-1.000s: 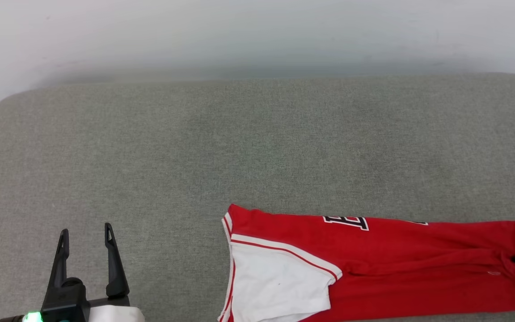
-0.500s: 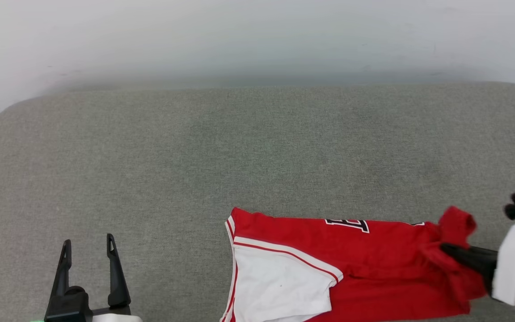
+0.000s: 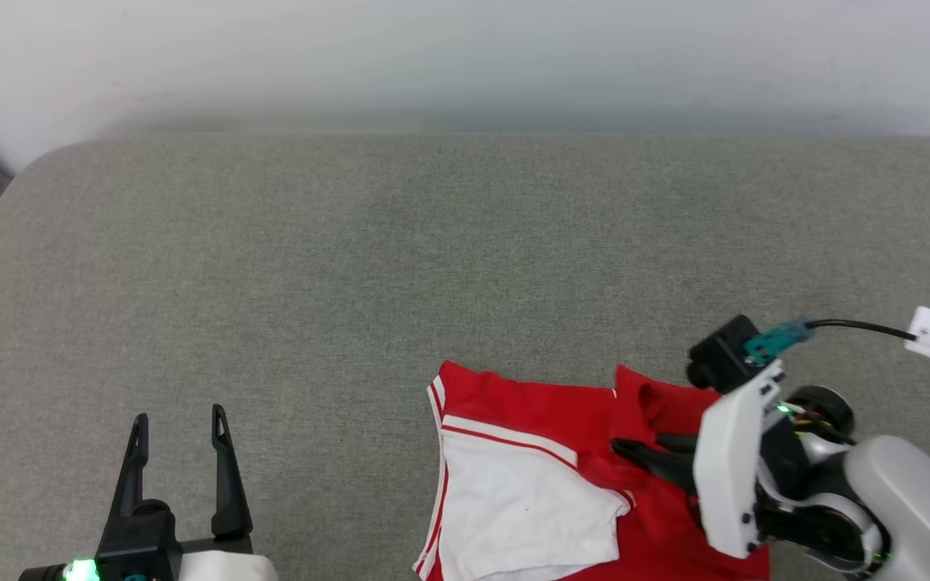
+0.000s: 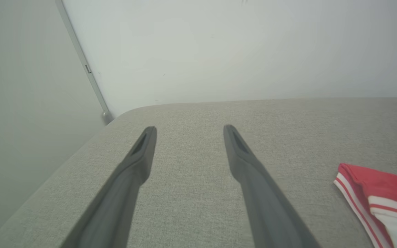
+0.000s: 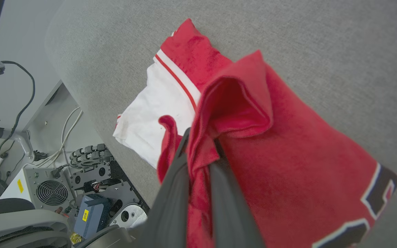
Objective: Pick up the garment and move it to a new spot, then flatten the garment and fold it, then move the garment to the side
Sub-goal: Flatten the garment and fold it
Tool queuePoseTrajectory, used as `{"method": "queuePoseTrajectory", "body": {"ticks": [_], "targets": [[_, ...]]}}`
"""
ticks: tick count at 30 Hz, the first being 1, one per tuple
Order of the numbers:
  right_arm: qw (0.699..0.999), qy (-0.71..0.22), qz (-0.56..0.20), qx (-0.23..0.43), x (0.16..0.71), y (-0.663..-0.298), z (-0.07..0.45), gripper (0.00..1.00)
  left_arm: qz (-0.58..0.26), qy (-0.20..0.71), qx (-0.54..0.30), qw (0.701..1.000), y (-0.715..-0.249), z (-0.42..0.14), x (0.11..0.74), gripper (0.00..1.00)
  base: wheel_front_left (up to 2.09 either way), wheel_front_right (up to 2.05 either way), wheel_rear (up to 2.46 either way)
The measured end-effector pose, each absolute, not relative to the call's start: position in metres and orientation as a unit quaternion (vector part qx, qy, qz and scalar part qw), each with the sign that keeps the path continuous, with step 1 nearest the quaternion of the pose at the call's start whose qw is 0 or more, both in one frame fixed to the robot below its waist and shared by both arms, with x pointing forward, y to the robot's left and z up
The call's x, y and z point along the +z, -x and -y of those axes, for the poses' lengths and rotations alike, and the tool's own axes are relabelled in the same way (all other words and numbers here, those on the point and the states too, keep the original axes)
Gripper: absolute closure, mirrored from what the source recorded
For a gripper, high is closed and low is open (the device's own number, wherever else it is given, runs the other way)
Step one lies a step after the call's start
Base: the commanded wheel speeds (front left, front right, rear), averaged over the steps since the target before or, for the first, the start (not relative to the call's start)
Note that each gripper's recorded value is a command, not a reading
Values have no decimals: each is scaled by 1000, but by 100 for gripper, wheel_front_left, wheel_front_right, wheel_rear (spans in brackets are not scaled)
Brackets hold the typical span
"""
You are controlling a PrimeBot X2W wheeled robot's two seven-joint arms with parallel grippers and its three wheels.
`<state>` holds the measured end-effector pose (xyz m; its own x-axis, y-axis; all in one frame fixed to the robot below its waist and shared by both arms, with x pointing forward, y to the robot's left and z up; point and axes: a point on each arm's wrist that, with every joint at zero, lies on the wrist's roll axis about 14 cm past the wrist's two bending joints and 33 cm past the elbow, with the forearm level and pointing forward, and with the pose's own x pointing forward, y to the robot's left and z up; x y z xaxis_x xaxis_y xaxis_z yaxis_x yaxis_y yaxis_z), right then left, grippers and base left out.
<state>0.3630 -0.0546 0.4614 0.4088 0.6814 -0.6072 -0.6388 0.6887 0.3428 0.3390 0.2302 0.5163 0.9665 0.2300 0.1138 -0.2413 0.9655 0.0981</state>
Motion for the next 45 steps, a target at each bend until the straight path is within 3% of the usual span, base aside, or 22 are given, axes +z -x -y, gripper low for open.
{"method": "queuePoseTrajectory", "body": {"ticks": [16, 22, 25, 26, 27, 35, 39, 45], "targets": [[789, 35, -406, 459, 416, -369, -24, 100, 33, -49, 115, 992, -360, -227, 503, 0, 0, 0, 0], [773, 80, -437, 452, 382, -364, -22, 100, 27, -45, 109, 993, -365, -223, 498, 0, 0, 0, 0], [781, 68, -427, 450, 383, -367, -23, 100, 25, -45, 110, 993, -364, -224, 497, 0, 0, 0, 0], [785, 69, -420, 450, 385, -368, -23, 58, 27, -45, 110, 993, -363, -223, 498, 0, 0, 0, 0], [791, 68, -409, 449, 389, -371, -22, 0, 28, -44, 110, 993, -363, -223, 499, 0, 0, 0, 0], [879, 37, -235, 413, 465, -421, 9, 0, 34, -41, 103, 993, -355, -219, 503, 0, 0, 0, 0], [933, 24, -105, 343, 519, -461, 52, 0, 43, -38, 92, 994, -356, -212, 508, 0, 0, 0, 0], [972, 18, 45, 229, 565, -480, 121, 0, 49, -36, 79, 995, -354, -204, 512, 0, 0, 0, 0]]}}
